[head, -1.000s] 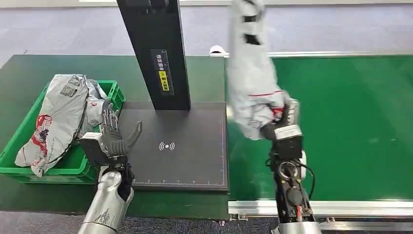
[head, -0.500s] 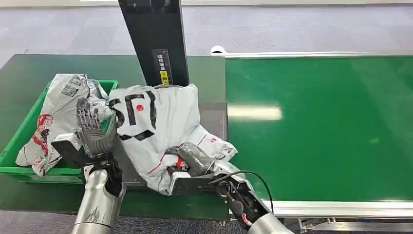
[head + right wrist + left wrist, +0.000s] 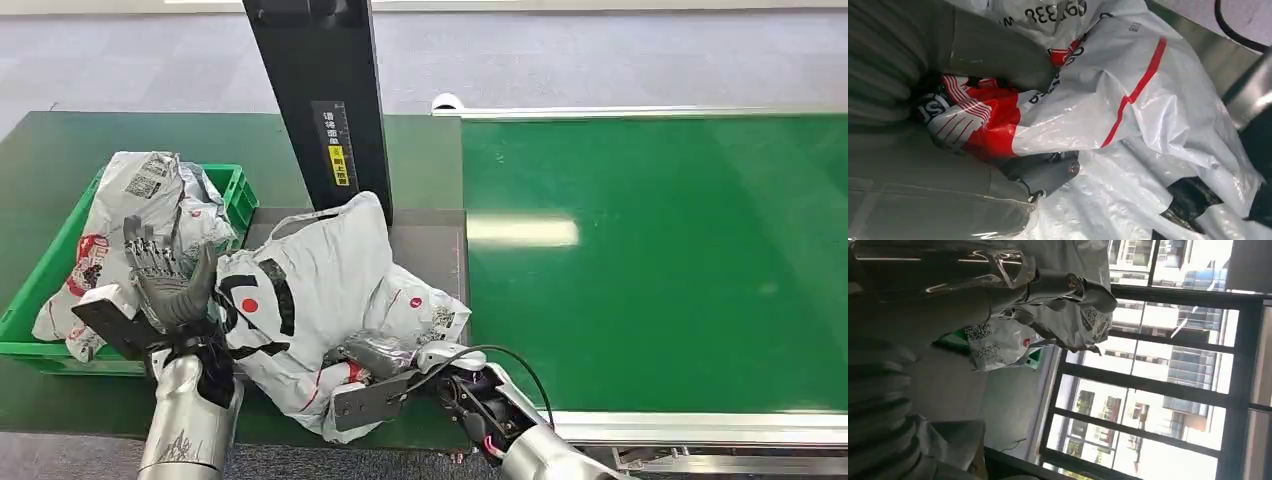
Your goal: Moved the parcel from conveyor to table for the left to box.
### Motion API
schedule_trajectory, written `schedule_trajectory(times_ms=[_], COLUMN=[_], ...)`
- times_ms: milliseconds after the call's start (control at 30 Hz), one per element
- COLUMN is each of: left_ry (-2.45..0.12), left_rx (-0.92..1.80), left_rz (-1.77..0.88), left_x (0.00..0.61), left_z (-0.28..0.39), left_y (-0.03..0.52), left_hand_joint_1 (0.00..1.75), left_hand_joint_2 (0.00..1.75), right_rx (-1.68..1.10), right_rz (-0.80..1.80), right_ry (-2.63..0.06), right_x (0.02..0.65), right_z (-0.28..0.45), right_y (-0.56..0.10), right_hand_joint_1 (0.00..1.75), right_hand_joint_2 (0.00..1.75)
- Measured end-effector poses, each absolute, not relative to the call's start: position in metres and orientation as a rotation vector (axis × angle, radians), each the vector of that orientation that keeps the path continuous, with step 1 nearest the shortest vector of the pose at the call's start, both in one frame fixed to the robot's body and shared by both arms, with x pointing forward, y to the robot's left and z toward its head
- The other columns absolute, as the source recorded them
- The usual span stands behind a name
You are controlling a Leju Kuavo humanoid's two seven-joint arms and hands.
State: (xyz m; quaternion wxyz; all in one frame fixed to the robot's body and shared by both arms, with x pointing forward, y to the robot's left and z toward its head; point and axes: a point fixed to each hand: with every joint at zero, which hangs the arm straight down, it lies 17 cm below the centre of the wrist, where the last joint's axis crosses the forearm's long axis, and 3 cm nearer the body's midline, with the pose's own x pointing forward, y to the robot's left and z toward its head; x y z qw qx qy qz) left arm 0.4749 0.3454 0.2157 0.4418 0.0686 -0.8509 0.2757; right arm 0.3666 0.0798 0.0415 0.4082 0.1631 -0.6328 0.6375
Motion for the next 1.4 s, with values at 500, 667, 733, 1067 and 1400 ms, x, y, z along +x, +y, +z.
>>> schedule_trajectory(times_ms=[500,667,733,1067,1400], left_ry=[-2.125,-2.132,-2.139,-2.170,-2.173], left_rx=[0.317,0.306,0.295,0.270,0.273], left_rz=[0.724,0.710,0.697,0.645,0.633], left_x=[0.448,0.450,0.452,0.461,0.463], left_z=[0.222,0.225,0.227,0.242,0.245], left_y=[0.368,0.362,0.356,0.335,0.329], left_hand_joint_1=[0.00,0.00,0.00,0.00,0.00], left_hand_joint_2=[1.75,1.75,1.75,1.75,1.75], right_rx=[-0.199,-0.007,0.122,0.362,0.179], right_rz=[1.181,1.117,1.115,1.081,1.020], right_ry=[-1.750,-1.813,-1.816,-1.811,-1.801], right_x=[0.481,0.467,0.453,0.424,0.450], right_z=[0.090,0.103,0.104,0.105,0.101], right_y=[0.020,0.030,0.039,0.049,0.028], right_hand_joint_1=[1.75,1.75,1.75,1.75,0.00], right_hand_joint_2=[1.75,1.75,1.75,1.75,1.75])
